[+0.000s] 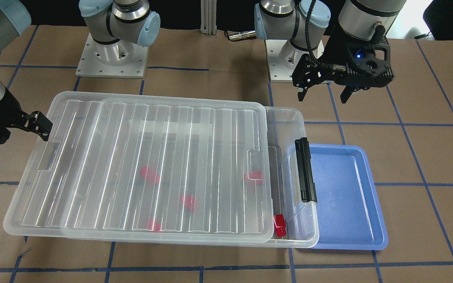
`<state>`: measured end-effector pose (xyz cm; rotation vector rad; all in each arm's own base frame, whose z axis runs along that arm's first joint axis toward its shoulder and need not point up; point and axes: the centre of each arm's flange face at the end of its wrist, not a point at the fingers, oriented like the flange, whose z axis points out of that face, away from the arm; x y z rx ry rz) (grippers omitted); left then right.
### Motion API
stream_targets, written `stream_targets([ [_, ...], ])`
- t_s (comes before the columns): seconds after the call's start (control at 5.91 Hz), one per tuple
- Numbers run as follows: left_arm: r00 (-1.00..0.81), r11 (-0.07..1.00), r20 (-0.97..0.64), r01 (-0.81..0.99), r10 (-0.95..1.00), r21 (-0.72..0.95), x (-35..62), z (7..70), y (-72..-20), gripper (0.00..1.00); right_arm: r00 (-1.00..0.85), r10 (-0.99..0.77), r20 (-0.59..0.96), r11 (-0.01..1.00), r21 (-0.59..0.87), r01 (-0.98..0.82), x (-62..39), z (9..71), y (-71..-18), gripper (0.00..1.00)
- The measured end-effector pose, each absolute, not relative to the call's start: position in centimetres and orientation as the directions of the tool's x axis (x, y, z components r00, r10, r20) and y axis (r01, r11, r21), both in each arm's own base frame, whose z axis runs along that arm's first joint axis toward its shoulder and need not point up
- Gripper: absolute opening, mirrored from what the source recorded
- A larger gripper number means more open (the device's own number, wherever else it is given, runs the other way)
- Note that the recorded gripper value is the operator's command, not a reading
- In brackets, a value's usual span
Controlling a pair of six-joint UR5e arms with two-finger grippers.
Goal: Place red block in blue tray from box
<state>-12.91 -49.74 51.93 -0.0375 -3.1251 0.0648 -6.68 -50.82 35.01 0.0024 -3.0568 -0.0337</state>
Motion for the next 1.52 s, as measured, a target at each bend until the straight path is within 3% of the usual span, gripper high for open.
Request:
stream_targets([
  [0.34, -0.995, 0.994, 0.012, 0.103, 0.103, -0.047, -12.9, 52.1, -50.1, 0.98, -0.996, -0.005, 0.084, 1.0, 0.027, -0.003, -8.7, 34.9, -50.6, 1.0],
  [0.68, -0.945, 0.944, 0.004, 0.327, 0.327, -0.038, -12.8, 51.5, -50.9, 0.98, -0.997, -0.01, 0.083, 0.999, 0.031, -0.007, -10.7, 34.9, -50.3, 1.0],
  [1.01, -0.786, 0.786, 0.014, 0.619, 0.619, -0.001, -13.2, 50.1, -51.4, 0.98, -0.996, -0.006, 0.086, 1.0, 0.026, -0.003, -13.1, 35.0, -49.9, 1.0],
  [1.52, -0.574, 0.574, 0.045, 0.819, 0.818, 0.015, -14.3, 46.2, -53.5, 0.96, -0.993, 0.001, 0.116, 1.0, 0.021, 0.004, -15.0, 35.2, -49.5, 1.0],
])
